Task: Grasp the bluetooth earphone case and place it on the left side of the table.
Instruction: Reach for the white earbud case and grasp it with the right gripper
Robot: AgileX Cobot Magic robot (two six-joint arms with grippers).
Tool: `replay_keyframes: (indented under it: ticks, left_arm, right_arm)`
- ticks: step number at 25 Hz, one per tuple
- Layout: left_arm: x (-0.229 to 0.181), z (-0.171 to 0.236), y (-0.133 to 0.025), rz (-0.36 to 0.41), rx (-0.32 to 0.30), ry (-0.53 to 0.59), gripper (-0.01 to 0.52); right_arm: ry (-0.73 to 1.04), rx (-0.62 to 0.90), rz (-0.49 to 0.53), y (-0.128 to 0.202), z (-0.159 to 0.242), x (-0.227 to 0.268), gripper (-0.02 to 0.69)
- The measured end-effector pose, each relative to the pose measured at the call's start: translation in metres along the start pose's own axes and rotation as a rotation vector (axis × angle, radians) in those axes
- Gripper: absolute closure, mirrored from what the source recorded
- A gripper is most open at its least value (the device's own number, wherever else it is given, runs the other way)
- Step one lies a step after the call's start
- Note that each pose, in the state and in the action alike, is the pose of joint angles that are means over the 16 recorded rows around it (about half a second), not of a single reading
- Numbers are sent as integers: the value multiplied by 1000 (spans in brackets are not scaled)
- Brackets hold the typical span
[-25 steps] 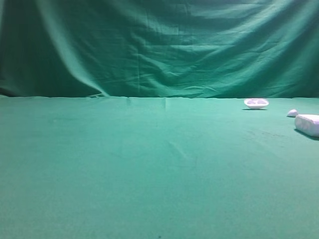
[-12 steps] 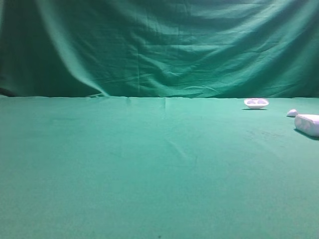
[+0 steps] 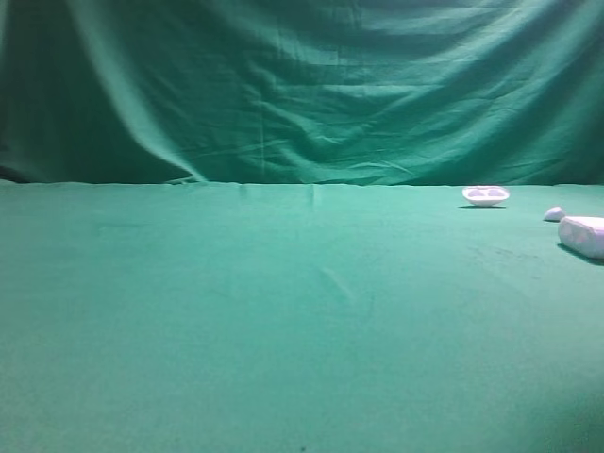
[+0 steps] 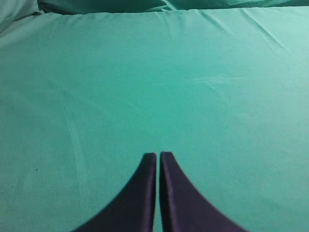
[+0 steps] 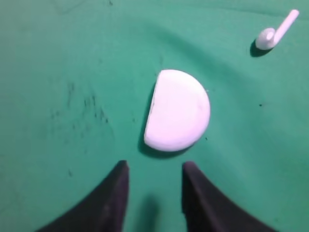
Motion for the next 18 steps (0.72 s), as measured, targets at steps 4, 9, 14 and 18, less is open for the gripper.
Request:
replay_keyframes:
  ticks: [4, 9, 14, 18]
  left_arm:
    - [0, 0, 0, 0, 0, 0, 514]
    - [0, 0, 0, 0, 0, 0, 514]
    - [0, 0, 0, 0, 0, 0, 514]
    - [0, 0, 0, 0, 0, 0, 514]
  right_arm:
    - [27, 7, 6, -3, -6, -19, 105]
    - [41, 31, 22, -7, -10, -34, 151]
    - [45, 62, 40, -10, -12, -39, 250]
    - [41, 88, 49, -9, -19, -36, 310]
Point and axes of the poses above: a point on each arm's last joint axis where the gripper is mounted, x pointing back along that axis away from the gripper, y along the wrist's bending axis when the last joint is at zero, z = x × y, the point moved 7 cm from there along -x, pointing out along that axis toward the gripper, and after that the axes turned 3 degrees about x, right-handed, at the moved point
